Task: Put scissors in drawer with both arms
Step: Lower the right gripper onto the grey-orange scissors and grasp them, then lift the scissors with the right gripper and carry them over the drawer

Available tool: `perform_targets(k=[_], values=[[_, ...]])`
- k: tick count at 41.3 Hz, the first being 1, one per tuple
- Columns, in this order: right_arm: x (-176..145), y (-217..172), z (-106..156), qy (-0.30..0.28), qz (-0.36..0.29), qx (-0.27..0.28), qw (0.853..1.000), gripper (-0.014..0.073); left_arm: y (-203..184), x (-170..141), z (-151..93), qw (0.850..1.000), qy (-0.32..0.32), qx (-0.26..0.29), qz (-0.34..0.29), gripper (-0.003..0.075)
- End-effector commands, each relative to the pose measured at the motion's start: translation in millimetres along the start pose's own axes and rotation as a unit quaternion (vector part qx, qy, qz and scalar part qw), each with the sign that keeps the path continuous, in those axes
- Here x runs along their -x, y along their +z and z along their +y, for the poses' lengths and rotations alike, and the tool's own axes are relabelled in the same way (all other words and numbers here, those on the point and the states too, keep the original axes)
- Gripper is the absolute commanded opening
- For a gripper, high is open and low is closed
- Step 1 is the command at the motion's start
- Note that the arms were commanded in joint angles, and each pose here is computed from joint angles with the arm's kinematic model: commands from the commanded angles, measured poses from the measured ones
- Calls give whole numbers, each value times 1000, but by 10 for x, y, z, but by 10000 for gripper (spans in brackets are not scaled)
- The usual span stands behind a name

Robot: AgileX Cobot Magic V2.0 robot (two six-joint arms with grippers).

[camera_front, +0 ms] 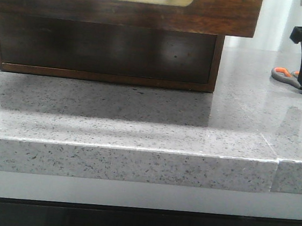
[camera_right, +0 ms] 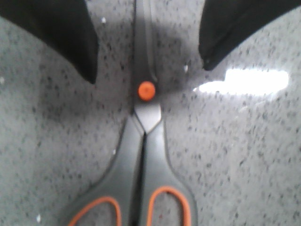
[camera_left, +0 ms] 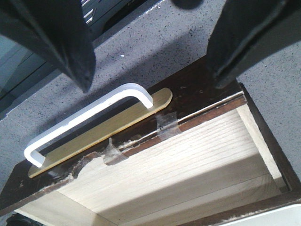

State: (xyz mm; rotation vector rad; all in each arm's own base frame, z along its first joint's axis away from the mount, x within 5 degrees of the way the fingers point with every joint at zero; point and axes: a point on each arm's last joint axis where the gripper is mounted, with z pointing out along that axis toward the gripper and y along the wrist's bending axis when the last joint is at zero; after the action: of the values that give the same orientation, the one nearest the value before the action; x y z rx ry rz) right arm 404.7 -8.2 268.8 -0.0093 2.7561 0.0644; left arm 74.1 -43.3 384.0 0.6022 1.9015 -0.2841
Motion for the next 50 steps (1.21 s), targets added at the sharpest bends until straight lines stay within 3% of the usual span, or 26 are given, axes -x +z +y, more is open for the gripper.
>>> perform_targets(k=[1,26,37,50], values=[[121,-242,-10,-2,-49,0,999,414,-64,151,1,998,-3,-4,-55,494],[192,-39,-20,-1,-23,4,1000,377,-64,151,1,998,-3,-4,-55,494],[175,-39,-19,-1,-14,4,1000,104,-64,151,1,998,-3,-4,-55,494],[185,-198,-10,-2,-37,3,999,82,-64,151,1,998,-3,-4,-55,494]])
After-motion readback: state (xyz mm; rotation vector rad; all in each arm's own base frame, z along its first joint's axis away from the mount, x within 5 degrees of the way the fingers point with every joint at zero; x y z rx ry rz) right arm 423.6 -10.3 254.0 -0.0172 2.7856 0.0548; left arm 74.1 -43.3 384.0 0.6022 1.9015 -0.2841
